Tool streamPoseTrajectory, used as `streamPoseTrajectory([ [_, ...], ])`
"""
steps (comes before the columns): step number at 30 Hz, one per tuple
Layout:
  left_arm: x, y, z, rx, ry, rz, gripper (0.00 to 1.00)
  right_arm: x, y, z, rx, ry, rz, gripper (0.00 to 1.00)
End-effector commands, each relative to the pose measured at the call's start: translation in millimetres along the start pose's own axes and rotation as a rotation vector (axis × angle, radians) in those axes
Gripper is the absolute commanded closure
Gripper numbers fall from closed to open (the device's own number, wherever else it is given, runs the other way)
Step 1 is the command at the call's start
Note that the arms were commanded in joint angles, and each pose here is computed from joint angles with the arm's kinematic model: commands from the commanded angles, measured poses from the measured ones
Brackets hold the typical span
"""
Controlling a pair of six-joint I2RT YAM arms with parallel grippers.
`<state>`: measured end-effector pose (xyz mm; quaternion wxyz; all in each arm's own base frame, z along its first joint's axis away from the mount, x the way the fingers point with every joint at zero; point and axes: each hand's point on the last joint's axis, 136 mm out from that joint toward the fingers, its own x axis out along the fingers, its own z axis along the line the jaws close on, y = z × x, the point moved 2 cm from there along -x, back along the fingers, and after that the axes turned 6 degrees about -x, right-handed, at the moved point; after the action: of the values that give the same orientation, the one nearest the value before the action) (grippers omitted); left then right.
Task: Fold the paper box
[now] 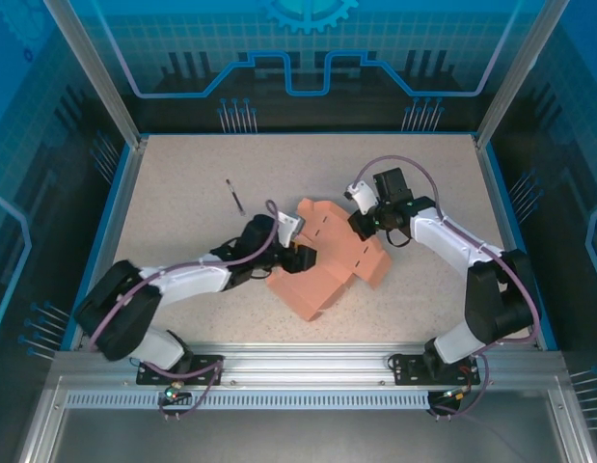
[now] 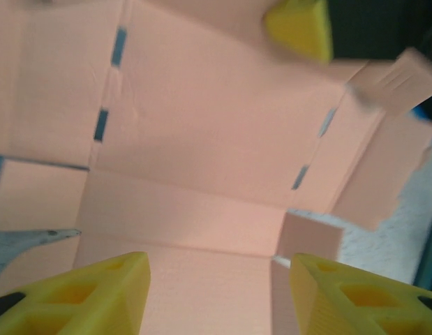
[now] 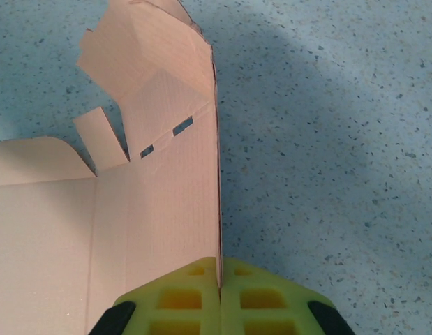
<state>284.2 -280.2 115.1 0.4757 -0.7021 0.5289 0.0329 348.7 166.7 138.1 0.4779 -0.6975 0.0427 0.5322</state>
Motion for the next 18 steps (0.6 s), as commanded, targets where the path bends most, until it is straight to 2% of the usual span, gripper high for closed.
streamPoseTrajectory([
  [1, 23, -15, -11, 0.093, 0.001, -0.057, 0.48, -1, -9, -10, 0.030, 0.013, -0.020, 1.00],
  [6, 55, -6, -11, 0.124, 0.003, -0.009, 0.60, 1, -5, -15, 0.046, 0.012, -0.015, 1.00],
  [11, 72, 3, -4, 0.132, -0.018, 0.037, 0.70, 0, -4, -17, 0.052, 0.012, -0.016, 1.00],
  [18, 79, 14, 1, 0.131, -0.027, 0.066, 0.76, -1, -6, -17, 0.055, 0.007, -0.023, 1.00],
])
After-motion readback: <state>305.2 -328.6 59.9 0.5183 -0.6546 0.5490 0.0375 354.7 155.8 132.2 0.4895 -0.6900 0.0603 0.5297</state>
